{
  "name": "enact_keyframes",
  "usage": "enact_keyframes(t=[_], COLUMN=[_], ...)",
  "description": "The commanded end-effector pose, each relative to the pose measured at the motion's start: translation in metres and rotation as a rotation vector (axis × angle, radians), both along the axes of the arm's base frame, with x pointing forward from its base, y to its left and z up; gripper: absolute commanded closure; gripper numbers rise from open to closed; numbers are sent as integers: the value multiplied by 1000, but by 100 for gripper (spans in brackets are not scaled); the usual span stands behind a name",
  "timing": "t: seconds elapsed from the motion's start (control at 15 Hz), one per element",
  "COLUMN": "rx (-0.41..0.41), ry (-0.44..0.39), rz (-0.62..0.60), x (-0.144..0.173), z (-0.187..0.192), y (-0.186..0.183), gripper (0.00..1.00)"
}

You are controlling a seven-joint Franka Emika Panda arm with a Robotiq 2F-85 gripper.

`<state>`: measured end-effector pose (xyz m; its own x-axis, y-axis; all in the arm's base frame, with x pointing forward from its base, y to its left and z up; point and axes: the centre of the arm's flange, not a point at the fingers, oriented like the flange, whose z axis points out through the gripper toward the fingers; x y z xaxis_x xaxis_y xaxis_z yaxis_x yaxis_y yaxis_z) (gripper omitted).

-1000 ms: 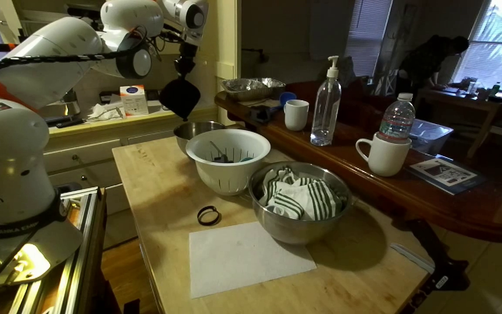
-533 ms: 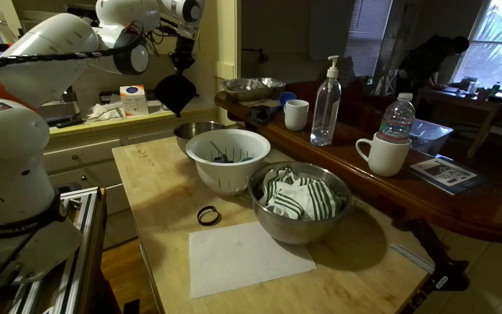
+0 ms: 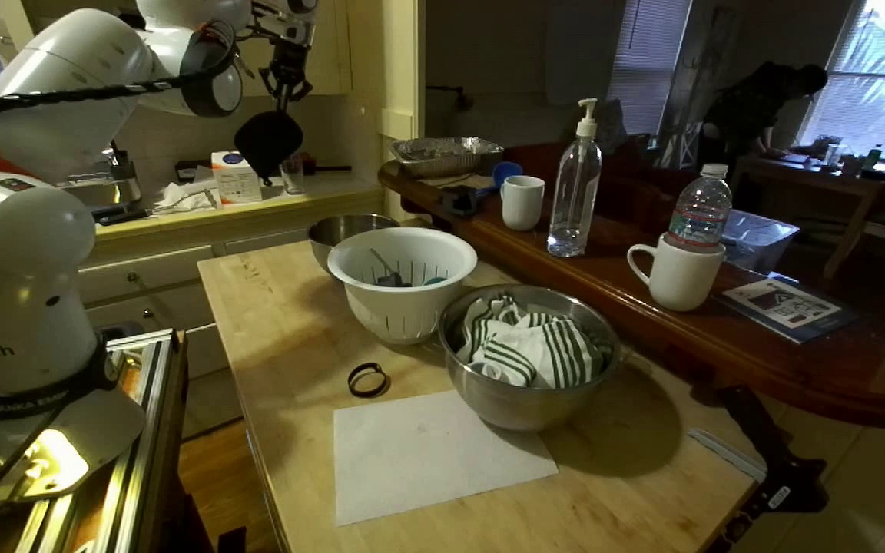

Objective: Pick up the pot holder and place it on the small silver bowl

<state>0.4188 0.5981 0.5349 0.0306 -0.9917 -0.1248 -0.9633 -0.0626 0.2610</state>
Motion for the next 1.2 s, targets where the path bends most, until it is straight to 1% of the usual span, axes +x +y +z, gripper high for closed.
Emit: enact_keyframes(t=[0.0,0.2,0.27,0.33,0.47,0.53,0.6,0.67,0.8,0.87,0.93,1.07,1.13], rx=[-42,-74,-74,-81,-96,-83,-88,-92,-95,-121,-122,-186,-205], ry=[46,67,75,80,103,74,83,90,94,101,110,172,180], rz=[-181,-308,-323,-354,-421,-320,-350,-368,-373,-375,-391,-476,-496], x=[-54,-56,-50,-35,-18,53,61,65,63,63,57,44,42], z=[-26,-27,-28,-33,-37,-18,-19,-18,-15,-14,-16,-28,-34], y=[-47,-45,-49,-58,-72,-41,-50,-56,-59,-57,-64,-80,-90], gripper=[97,97,97,97,97,89,89,89,89,97,97,97,97])
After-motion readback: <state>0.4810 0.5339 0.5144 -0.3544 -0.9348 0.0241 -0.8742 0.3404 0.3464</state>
